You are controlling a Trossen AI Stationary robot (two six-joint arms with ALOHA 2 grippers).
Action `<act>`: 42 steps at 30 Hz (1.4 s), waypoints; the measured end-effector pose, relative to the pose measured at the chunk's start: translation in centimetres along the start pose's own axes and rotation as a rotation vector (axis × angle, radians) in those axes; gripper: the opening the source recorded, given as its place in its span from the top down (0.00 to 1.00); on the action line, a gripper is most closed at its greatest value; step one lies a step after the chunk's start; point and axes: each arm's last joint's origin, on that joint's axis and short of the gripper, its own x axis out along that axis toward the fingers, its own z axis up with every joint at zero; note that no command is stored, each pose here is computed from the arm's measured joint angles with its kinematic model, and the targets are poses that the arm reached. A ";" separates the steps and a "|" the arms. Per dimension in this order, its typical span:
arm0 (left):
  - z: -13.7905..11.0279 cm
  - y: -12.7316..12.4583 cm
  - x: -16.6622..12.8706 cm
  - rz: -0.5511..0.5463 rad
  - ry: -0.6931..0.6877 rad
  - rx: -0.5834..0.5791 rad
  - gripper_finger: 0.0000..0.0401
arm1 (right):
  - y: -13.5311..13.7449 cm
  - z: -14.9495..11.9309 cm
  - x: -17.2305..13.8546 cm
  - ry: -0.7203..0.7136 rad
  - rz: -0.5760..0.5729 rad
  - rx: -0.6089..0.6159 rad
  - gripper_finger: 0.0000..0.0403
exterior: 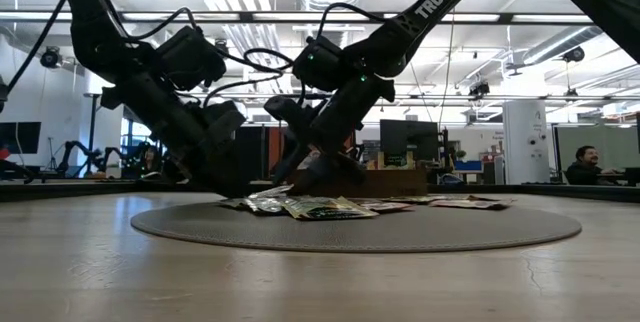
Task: Pick & Place Tea
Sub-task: Put the yellow tea bag into the right section of the wooden organizer
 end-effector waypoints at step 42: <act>5.0 -1.9 -8.1 -0.156 -0.376 -0.165 0.65 | -4.7 4.9 -20.7 0.254 -0.405 -0.640 0.98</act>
